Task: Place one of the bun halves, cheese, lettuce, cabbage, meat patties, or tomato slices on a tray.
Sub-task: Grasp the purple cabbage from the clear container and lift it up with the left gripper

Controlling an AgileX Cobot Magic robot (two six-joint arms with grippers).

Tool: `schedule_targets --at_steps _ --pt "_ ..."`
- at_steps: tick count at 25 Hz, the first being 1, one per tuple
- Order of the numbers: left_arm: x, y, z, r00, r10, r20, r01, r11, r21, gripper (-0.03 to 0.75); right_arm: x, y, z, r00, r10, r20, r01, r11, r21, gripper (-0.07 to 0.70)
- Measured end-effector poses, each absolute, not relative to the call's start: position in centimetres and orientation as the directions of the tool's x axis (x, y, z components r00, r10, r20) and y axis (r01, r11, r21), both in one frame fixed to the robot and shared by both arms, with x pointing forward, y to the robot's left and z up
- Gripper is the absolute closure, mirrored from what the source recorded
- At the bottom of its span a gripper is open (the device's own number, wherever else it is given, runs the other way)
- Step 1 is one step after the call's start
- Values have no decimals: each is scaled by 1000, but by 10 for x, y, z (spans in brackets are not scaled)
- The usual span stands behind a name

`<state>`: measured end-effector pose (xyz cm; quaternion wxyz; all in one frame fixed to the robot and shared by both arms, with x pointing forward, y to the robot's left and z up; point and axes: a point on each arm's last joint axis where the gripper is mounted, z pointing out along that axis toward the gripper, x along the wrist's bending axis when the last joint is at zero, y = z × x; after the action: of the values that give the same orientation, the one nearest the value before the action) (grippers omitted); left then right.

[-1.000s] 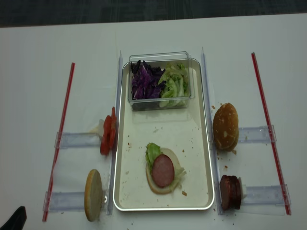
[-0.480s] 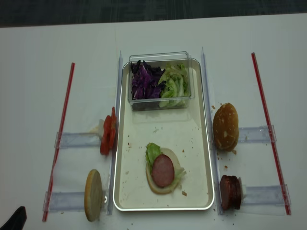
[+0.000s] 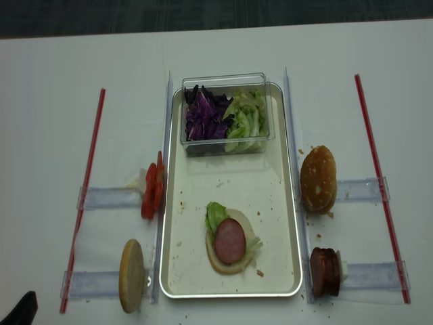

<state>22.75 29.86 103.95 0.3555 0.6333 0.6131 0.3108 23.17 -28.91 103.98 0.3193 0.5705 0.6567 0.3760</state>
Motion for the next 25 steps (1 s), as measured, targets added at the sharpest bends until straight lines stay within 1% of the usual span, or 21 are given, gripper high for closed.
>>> schedule_targets --at_steps 11,13,20,25 --pt "227 299 1040 55 998 -42 556 5 831 286 232 -289 1040 -145 989 10 509 66 858 226" --pt "231 298 1040 54 998 -43 579 4 815 286 232 -289 1040 -145 989 10 509 66 858 226" --pt "258 297 1039 46 998 -45 718 -2 696 286 232 -289 1040 -145 989 10 509 66 858 226" --pt "274 297 1036 41 998 -45 790 -5 613 286 232 -289 1040 -145 989 10 509 66 858 226"
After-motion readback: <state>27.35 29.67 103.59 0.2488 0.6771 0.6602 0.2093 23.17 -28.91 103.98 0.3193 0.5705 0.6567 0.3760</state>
